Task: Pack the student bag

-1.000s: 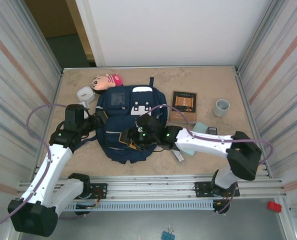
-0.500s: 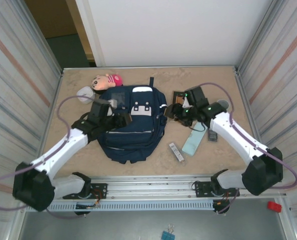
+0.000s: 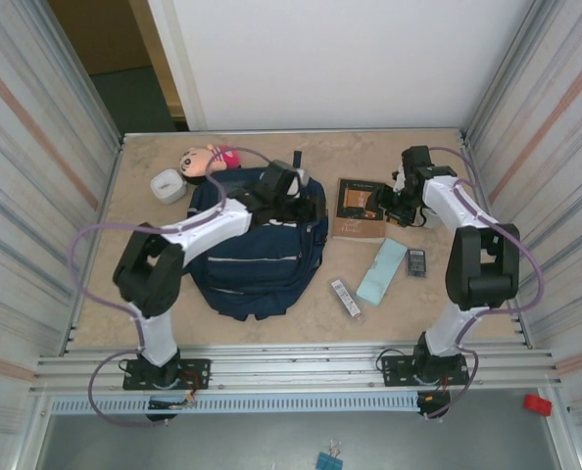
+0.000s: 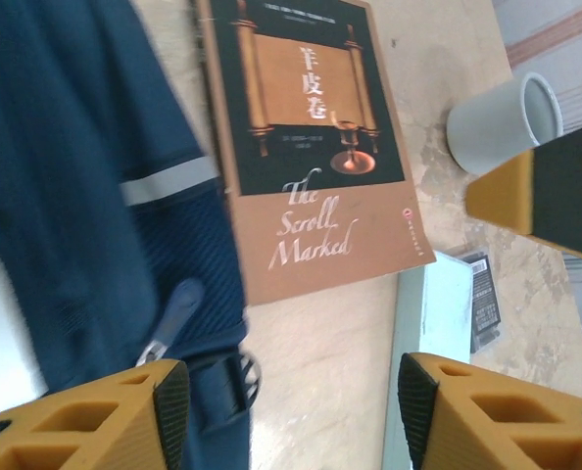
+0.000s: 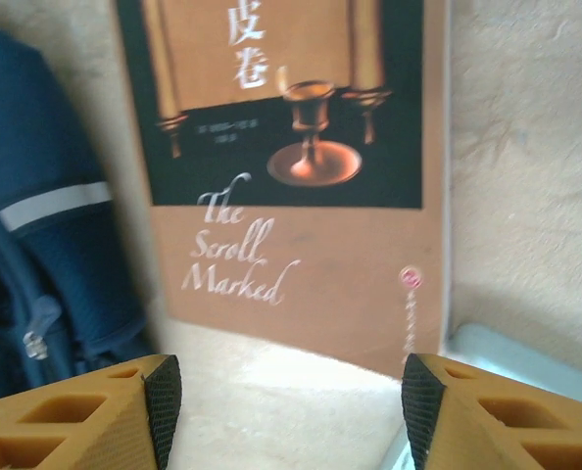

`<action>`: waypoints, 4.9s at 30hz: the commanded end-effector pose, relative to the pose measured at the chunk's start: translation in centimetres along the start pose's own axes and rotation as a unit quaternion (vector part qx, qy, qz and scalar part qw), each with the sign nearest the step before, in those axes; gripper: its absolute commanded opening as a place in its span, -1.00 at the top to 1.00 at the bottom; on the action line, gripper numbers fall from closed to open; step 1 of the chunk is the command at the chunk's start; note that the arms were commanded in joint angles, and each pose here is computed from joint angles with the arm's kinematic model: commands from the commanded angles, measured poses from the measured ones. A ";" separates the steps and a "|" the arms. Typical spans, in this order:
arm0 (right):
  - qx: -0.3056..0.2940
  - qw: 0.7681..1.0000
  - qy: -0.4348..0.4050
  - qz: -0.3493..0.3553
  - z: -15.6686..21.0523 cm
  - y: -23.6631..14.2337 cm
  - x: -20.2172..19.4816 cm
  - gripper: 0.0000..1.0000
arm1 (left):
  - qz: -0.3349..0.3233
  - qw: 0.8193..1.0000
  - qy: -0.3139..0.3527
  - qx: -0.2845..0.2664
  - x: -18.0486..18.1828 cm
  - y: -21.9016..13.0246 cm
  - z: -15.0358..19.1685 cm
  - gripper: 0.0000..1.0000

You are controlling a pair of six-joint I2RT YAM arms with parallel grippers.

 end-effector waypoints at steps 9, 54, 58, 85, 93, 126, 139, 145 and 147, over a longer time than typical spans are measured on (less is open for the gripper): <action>0.014 0.999 -0.034 0.013 -2.0 3.2 -1.6 -0.25 | 0.003 0.999 0.019 0.050 -1.2 8.6 0.7 -0.19; 0.058 0.997 -0.013 0.044 0.2 7.9 -4.5 -0.09 | -0.073 0.995 -0.009 0.072 3.3 12.6 1.5 -0.20; 0.074 0.996 0.000 0.059 0.8 8.3 -5.5 0.17 | -0.077 0.994 -0.014 0.079 3.7 13.0 2.0 -0.20; 0.084 0.990 0.093 -0.071 2.6 7.7 -3.1 0.59 | 0.033 0.988 -0.075 0.134 -0.3 14.0 3.3 -0.10; 0.089 0.988 0.097 -0.081 2.7 7.5 -2.8 0.60 | 0.121 0.985 -0.073 0.102 -5.5 11.1 0.2 -0.05; -0.323 0.874 -0.135 -0.336 5.2 -20.7 8.6 -0.97 | 0.370 0.885 0.200 -0.199 -16.8 -17.5 -4.0 1.00; -0.265 0.805 -0.179 -0.500 7.6 -25.3 13.8 -0.97 | 0.458 0.847 0.208 -0.174 -19.5 -21.7 -2.2 1.00; -0.236 0.804 -0.189 -0.512 8.5 -24.9 14.8 -0.97 | 0.473 0.838 0.211 -0.172 -19.9 -22.3 -2.0 1.00; -0.235 0.808 -0.182 -0.508 8.4 -24.6 14.7 -0.97 | 0.477 0.835 0.212 -0.172 -20.1 -22.6 -2.0 1.00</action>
Point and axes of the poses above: each hand's point on the last joint's axis, 136 mm out from that joint toward the fingers, its own y axis out along the fingers, its own x axis along the line the jaws close on, z = x × y, the point moved 1 cm from there along -y, back along the fingers, and after that the axes turned 2 degrees about -y, right-handed, at the moved point
